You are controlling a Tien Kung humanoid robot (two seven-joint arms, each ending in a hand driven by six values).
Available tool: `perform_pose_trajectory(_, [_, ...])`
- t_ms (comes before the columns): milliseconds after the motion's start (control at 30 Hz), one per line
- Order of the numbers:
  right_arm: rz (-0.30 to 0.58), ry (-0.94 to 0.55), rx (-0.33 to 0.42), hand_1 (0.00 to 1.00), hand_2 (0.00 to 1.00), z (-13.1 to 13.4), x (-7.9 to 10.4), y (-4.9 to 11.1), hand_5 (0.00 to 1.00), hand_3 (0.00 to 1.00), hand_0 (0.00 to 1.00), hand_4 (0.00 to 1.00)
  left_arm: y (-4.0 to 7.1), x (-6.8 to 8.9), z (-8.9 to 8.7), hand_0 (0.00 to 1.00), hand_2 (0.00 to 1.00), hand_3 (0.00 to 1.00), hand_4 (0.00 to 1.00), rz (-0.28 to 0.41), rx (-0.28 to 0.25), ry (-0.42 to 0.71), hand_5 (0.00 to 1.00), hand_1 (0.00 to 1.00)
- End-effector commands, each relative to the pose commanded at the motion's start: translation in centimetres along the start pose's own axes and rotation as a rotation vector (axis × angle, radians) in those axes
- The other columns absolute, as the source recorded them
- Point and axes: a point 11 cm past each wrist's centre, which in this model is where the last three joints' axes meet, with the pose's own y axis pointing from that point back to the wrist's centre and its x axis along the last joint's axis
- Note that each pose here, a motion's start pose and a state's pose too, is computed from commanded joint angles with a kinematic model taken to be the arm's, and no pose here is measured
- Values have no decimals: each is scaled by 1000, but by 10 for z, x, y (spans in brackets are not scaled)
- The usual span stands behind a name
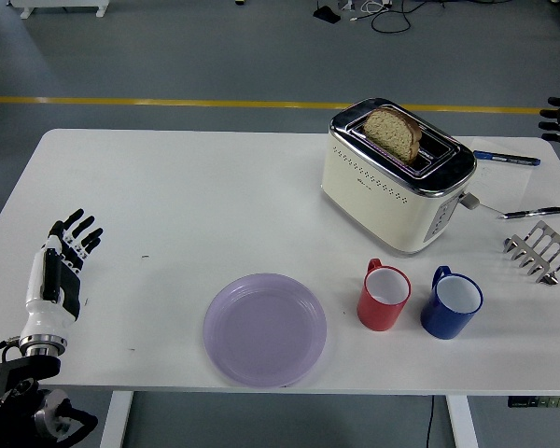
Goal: Push plate across desktop,pick up the break from the machine,place the break in the plate
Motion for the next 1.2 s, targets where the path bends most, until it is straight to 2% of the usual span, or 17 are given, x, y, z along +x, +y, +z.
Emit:
perform_pose_trajectory(100, [-38, 171, 35, 760, 797, -26, -10, -21, 441, 802, 788, 728, 1, 10, 5, 787, 817, 803, 501, 33, -13, 11, 998, 764])
perform_pose_trajectory(133, [-48, 227, 39, 802, 847, -32, -13, -27, 414, 837, 825, 769, 1, 14, 7, 743, 817, 803, 507, 44, -20, 12, 998, 759])
perform_pose_trajectory(233, [-76, 395, 59, 802, 847, -54, -27, -49, 414, 837, 825, 769, 0, 24, 15, 743, 817, 803, 507, 72, -41, 14, 998, 759])
perform_pose_trajectory(300, [-99, 456, 59, 802, 847, -61, -36, -59, 414, 837, 825, 769, -2, 30, 20, 743, 817, 803, 507, 81, -49, 13, 998, 759])
perform_pose_trajectory(333, [-111, 478, 59, 805, 847, -66, -41, -64, 379, 836, 835, 775, -2, 32, 22, 689, 806, 798, 497, 85, -52, 13, 998, 745])
perform_pose_trajectory(500, [-233, 497, -29, 805, 847, -70, -76, -88, 379, 836, 835, 775, -7, 51, 38, 689, 806, 798, 497, 131, -87, 29, 998, 745])
perform_pose_trajectory(533, [-250, 520, -44, 837, 858, -70, -84, -93, 342, 841, 857, 768, -8, 55, 43, 685, 799, 793, 501, 138, -100, 34, 998, 741])
perform_pose_trajectory(767, [-324, 623, -77, 837, 847, -74, -121, -110, 326, 837, 857, 765, -15, 60, 59, 685, 795, 793, 500, 144, -137, 31, 998, 739])
perform_pose_trajectory(1100, [-347, 762, -150, 803, 810, -68, -147, -127, 300, 822, 828, 757, -16, 53, 53, 685, 793, 789, 497, 128, -119, 35, 998, 730])
perform_pose_trajectory(1133, [-348, 777, -159, 753, 746, -67, -151, -128, 285, 795, 780, 752, -17, 52, 52, 689, 790, 787, 496, 126, -117, 34, 998, 730])
perform_pose_trajectory(1200, [-354, 795, -175, 753, 746, -65, -155, -130, 285, 795, 780, 752, -17, 51, 52, 689, 790, 787, 496, 122, -115, 32, 998, 730])
